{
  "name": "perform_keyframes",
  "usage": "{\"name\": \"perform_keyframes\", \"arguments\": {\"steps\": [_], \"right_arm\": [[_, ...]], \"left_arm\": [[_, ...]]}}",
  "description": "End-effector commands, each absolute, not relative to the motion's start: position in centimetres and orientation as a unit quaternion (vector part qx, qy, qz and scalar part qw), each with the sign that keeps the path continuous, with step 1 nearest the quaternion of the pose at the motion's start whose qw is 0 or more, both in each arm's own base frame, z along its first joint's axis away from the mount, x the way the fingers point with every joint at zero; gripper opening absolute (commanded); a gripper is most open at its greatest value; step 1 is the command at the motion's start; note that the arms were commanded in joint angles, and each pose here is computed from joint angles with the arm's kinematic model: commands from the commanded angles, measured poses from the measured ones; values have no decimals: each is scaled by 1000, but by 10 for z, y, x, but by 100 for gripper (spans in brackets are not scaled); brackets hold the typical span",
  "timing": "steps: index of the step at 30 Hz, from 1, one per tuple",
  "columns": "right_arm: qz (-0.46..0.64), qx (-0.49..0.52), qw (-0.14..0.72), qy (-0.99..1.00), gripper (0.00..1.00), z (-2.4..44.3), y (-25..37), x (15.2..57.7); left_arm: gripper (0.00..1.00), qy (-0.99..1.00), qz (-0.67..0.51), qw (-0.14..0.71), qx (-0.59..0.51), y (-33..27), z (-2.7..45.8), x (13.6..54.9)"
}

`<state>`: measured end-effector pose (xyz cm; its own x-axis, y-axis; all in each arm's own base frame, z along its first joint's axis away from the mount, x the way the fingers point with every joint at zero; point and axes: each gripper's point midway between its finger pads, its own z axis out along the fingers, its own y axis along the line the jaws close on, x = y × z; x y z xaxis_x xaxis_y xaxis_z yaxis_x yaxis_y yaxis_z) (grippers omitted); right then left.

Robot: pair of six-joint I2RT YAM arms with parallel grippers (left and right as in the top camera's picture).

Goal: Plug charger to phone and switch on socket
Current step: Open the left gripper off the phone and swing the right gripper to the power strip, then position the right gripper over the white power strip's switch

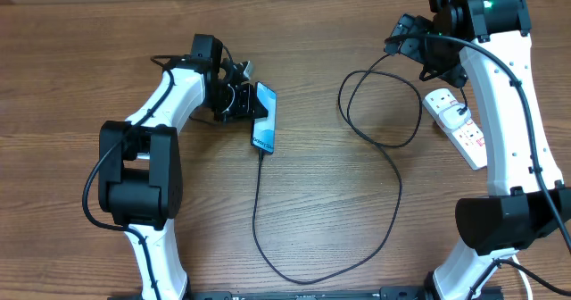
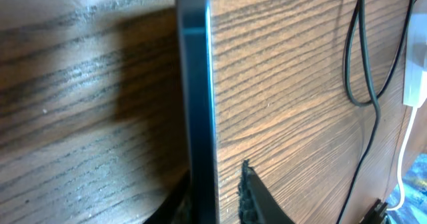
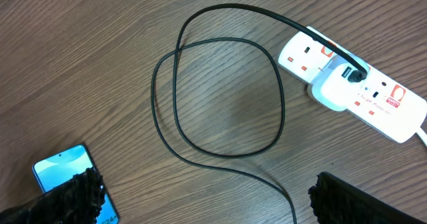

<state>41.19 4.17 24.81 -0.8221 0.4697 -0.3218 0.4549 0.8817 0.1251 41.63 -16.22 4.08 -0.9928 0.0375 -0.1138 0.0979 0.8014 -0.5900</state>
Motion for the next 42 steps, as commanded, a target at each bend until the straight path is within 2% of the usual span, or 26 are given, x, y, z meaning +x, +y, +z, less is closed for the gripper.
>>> {"name": "perform_keyframes", "arguments": {"steps": [1, 14, 16, 18, 20, 22, 23, 29, 35, 39, 42], "right_arm": [[28, 244, 189, 951, 100, 261, 41, 407], [25, 244, 183, 952, 100, 260, 41, 404], [24, 244, 181, 952, 100, 259, 40, 403], [20, 246, 181, 952, 100, 259, 38, 402], [13, 250, 182, 951, 100, 259, 33, 402], [11, 257, 183, 949, 100, 259, 27, 403], [10, 259, 183, 948, 100, 259, 25, 403], [-18, 283, 189, 940, 100, 260, 0, 403], [-38, 322, 192, 926, 100, 260, -38, 402], [-58, 368, 196, 907, 100, 255, -80, 401], [-70, 406, 175, 894, 100, 238, -114, 390]], "left_arm": [[22, 945, -321, 54, 35, -163, 47, 417], [40, 960, -274, 58, 29, -149, 38, 419], [54, 961, -270, 59, 29, -148, 37, 419], [71, 963, -262, 60, 28, -146, 36, 420], [81, 963, -260, 61, 28, -145, 35, 420], [96, 963, -261, 63, 27, -144, 37, 422], [100, 961, -267, 63, 26, -145, 41, 423], [100, 958, -265, 106, 37, -136, 96, 444], [100, 935, -274, 223, 29, -122, 205, 464], [100, 909, -271, 316, 4, -104, 285, 458], [100, 900, -224, 373, -30, -77, 324, 447]]}}
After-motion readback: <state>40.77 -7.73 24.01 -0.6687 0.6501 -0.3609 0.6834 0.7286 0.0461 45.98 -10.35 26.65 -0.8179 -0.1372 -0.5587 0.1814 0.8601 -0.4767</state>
